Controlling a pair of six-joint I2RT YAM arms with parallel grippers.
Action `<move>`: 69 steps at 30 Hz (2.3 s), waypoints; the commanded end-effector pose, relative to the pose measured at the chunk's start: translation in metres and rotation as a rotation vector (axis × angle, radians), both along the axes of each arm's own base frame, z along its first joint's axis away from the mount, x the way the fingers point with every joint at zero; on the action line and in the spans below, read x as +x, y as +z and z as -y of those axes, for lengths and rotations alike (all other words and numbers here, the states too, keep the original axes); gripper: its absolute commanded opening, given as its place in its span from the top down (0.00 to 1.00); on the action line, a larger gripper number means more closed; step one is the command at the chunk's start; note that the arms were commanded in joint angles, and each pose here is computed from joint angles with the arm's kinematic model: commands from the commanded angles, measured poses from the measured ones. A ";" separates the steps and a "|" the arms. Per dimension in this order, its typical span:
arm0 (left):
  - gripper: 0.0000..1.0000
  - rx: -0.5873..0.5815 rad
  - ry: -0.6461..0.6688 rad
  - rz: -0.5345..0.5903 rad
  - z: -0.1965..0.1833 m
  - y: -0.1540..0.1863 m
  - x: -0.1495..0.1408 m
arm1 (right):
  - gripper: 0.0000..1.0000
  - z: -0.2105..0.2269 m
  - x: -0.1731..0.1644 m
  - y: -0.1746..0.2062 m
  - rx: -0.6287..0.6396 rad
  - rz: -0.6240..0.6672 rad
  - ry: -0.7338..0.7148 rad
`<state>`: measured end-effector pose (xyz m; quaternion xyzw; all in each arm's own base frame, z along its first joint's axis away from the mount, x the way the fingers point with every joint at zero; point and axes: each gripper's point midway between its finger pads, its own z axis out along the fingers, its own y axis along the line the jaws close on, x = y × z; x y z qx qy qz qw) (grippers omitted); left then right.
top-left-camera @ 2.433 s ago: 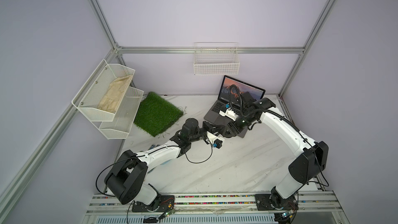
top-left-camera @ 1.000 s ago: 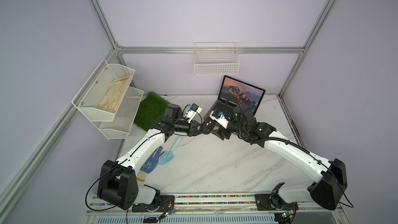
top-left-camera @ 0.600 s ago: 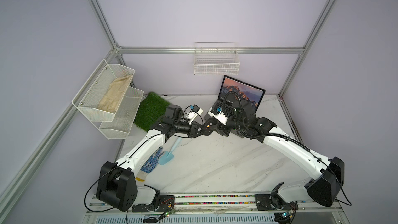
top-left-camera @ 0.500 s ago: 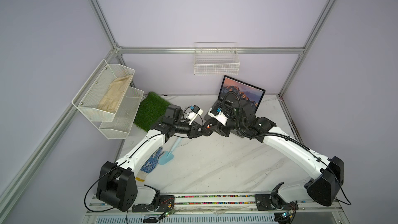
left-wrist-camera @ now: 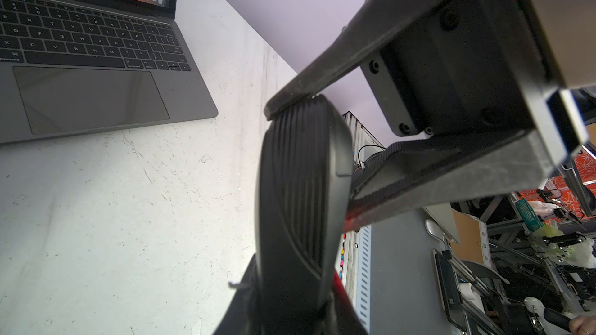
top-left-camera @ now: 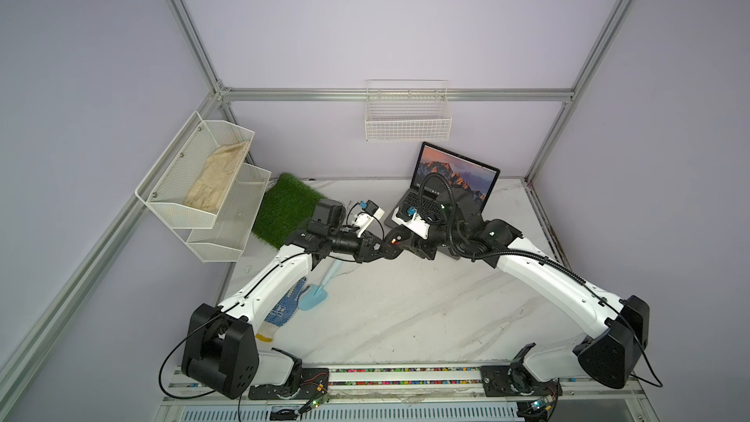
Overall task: Insert the wireless mouse receiver into the laptop
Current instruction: Remove the lid from the mouse, then place the lid at the center of the board.
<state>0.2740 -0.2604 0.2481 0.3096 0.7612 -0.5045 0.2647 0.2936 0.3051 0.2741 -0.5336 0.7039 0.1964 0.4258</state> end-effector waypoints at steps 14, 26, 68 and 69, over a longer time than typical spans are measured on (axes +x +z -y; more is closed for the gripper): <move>1.00 -0.017 -0.001 0.098 -0.002 0.015 -0.004 | 0.75 0.015 -0.012 -0.002 -0.018 -0.039 0.027; 1.00 0.053 0.075 0.125 -0.009 0.008 0.007 | 1.00 0.033 -0.018 0.013 0.077 -0.086 0.015; 1.00 0.022 0.510 0.190 -0.037 -0.006 0.054 | 0.75 0.268 0.004 -0.213 -0.233 -0.594 -1.644; 1.00 0.023 0.501 0.193 -0.035 -0.006 0.053 | 0.70 0.266 0.006 -0.207 -0.211 -0.591 -1.634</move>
